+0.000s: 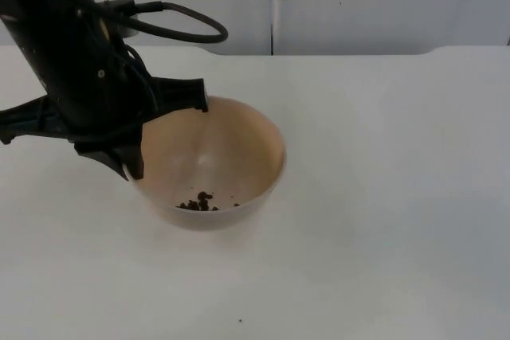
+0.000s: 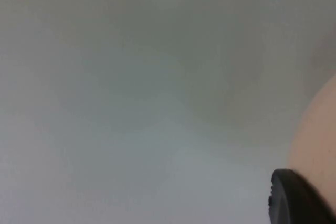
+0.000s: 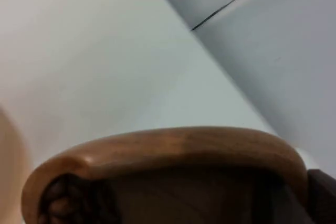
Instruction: Pick up the bowl with the left hand and pour the coffee beans from the cup into the bowl with the right hand.
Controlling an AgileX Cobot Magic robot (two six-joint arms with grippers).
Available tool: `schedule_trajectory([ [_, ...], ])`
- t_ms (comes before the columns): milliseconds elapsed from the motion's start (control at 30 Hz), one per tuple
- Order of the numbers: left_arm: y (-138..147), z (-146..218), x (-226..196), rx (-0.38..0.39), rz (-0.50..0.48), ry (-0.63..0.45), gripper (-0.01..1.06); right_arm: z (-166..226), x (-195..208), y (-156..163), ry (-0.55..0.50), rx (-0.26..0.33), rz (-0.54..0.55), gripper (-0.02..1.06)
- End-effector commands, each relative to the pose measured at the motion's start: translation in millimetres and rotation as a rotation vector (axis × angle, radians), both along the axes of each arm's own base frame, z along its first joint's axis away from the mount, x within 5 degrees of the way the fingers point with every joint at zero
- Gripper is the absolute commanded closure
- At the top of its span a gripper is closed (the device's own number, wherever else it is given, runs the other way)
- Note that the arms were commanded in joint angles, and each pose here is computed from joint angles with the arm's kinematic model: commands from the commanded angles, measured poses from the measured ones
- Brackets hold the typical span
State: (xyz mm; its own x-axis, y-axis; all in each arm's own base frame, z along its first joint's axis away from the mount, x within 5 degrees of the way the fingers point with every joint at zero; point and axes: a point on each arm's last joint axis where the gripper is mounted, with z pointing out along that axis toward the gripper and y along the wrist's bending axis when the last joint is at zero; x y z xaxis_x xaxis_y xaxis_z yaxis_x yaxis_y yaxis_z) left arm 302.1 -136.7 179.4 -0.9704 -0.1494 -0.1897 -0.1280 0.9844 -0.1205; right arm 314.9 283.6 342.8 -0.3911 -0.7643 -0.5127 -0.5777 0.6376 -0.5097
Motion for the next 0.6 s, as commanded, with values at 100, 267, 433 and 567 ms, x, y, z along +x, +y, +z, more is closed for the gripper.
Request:
schedule_trajectory([
  [100, -2.3, 2.8, 0.9, -0.013, 0.006, -0.010, 1.05, 3.0, 18.3, -27.5, 0.157, 0.152, -0.010, 1.05],
  [267, -2.2, 2.8, 1.0, -0.012, 0.005, -0.010, 1.05, 0.2, 36.0, -53.0, 0.254, 0.268, -0.058, 1.05],
  [433, -1.4, 3.1, 2.3, 0.001, -0.008, -0.027, 1.05, -0.2, 49.0, -74.5, 0.276, 0.318, -0.119, 1.05],
  [567, -1.3, 3.2, 2.8, 0.010, -0.046, -0.036, 1.05, -2.2, 55.4, -86.9, 0.277, 0.318, -0.153, 1.05],
])
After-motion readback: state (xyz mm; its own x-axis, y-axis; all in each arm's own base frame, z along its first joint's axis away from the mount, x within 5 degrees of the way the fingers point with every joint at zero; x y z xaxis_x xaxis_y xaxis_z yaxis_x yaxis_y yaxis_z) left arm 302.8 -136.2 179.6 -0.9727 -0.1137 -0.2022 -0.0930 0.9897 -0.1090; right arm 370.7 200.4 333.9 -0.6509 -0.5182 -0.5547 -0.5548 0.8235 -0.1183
